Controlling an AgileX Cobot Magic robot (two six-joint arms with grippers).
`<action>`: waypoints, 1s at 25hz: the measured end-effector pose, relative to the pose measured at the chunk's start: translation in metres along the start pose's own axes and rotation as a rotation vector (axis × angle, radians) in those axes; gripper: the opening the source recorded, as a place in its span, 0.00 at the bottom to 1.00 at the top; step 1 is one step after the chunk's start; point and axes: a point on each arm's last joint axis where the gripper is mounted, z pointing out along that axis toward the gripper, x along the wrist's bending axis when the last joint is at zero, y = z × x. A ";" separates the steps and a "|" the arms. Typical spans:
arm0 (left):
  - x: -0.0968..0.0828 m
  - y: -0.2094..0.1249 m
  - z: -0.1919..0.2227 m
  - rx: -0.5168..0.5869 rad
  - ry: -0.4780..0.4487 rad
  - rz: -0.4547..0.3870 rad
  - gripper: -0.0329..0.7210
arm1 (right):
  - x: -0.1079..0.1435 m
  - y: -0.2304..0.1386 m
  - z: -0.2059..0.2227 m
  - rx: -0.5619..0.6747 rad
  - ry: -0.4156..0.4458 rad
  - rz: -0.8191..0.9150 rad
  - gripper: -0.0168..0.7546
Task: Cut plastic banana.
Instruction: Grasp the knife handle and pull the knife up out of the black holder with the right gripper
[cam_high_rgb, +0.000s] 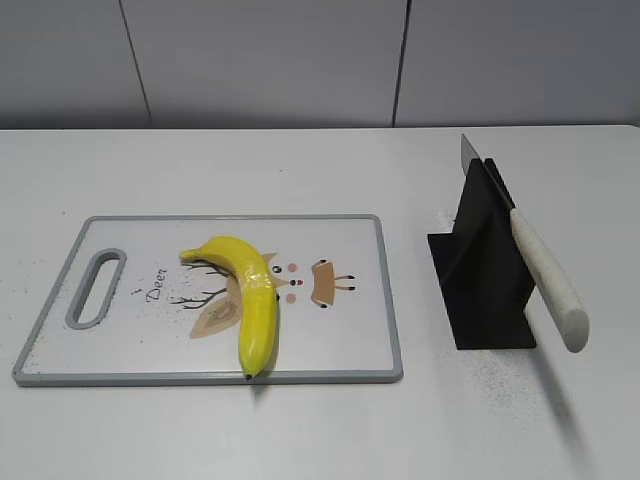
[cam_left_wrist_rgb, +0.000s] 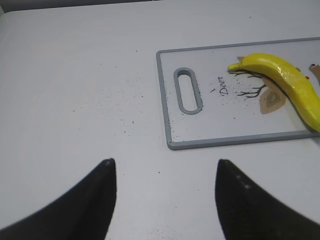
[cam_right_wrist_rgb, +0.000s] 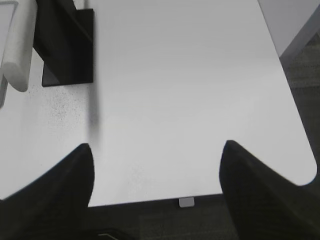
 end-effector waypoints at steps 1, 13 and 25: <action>0.000 0.000 0.000 0.000 0.000 0.000 0.82 | 0.001 0.006 0.001 0.027 -0.001 -0.001 0.79; 0.000 0.000 0.000 0.001 0.000 0.000 0.82 | 0.024 0.066 0.025 0.243 0.105 -0.093 0.79; 0.000 0.000 0.000 0.001 0.000 0.000 0.82 | 0.076 0.104 0.062 0.431 0.183 -0.144 0.79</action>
